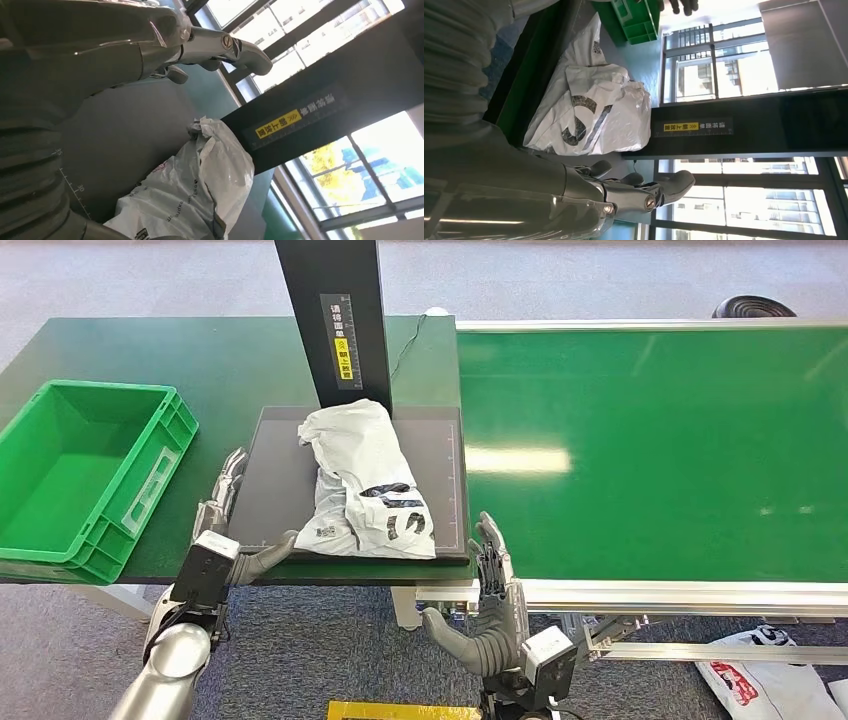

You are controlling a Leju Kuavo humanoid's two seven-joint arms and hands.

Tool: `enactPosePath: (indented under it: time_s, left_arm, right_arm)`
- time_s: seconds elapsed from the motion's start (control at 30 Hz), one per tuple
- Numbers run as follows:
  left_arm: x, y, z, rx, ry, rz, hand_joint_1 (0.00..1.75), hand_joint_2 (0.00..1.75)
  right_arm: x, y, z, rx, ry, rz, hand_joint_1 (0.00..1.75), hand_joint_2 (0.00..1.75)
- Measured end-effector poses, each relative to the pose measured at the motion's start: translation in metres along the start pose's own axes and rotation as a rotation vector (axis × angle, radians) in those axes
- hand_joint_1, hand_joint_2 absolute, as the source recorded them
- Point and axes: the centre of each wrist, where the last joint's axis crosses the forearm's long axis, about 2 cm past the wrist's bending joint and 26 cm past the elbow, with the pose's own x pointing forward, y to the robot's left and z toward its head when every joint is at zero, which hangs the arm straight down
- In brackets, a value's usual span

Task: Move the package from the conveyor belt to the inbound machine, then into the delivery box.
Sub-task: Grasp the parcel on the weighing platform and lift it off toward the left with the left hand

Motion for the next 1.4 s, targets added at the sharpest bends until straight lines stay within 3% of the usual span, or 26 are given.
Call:
enactPosePath:
  time_s: [0.13,0.23,0.33,0.43,0.57,0.7,1.0,1.4]
  left_arm:
    - [-0.009,0.039,-0.043,-0.216,0.006,-0.109,0.00,1.75]
    - [-0.003,0.080,-0.102,-0.356,0.020,-0.215,0.00,1.75]
    - [0.017,0.108,-0.159,-0.480,0.082,-0.349,0.00,1.75]
    - [0.039,0.112,-0.197,-0.611,0.134,-0.463,0.00,1.75]
    - [0.058,0.096,-0.225,-0.736,0.182,-0.602,0.00,1.75]
    - [0.064,0.077,-0.233,-0.808,0.205,-0.692,0.00,1.75]
    - [0.059,0.029,-0.227,-0.841,0.242,-0.712,0.00,1.75]
    - [0.031,0.006,-0.196,-0.910,0.327,-0.635,0.00,1.75]
  right_arm:
    - [0.000,-0.001,-0.001,-0.013,0.000,-0.007,0.00,1.75]
    - [0.002,-0.002,-0.004,-0.019,-0.010,-0.008,0.00,1.75]
    - [0.004,-0.003,-0.006,-0.011,-0.023,-0.010,0.00,1.75]
    - [0.004,-0.005,-0.007,-0.007,-0.028,-0.011,0.00,1.75]
    - [0.005,-0.004,-0.009,-0.011,-0.034,-0.017,0.00,1.75]
    - [0.007,-0.004,-0.010,-0.009,-0.040,-0.032,0.00,1.75]
    - [0.010,0.001,-0.018,0.016,-0.064,-0.047,0.00,1.75]
    - [0.010,0.000,-0.031,0.026,-0.088,-0.053,0.00,1.75]
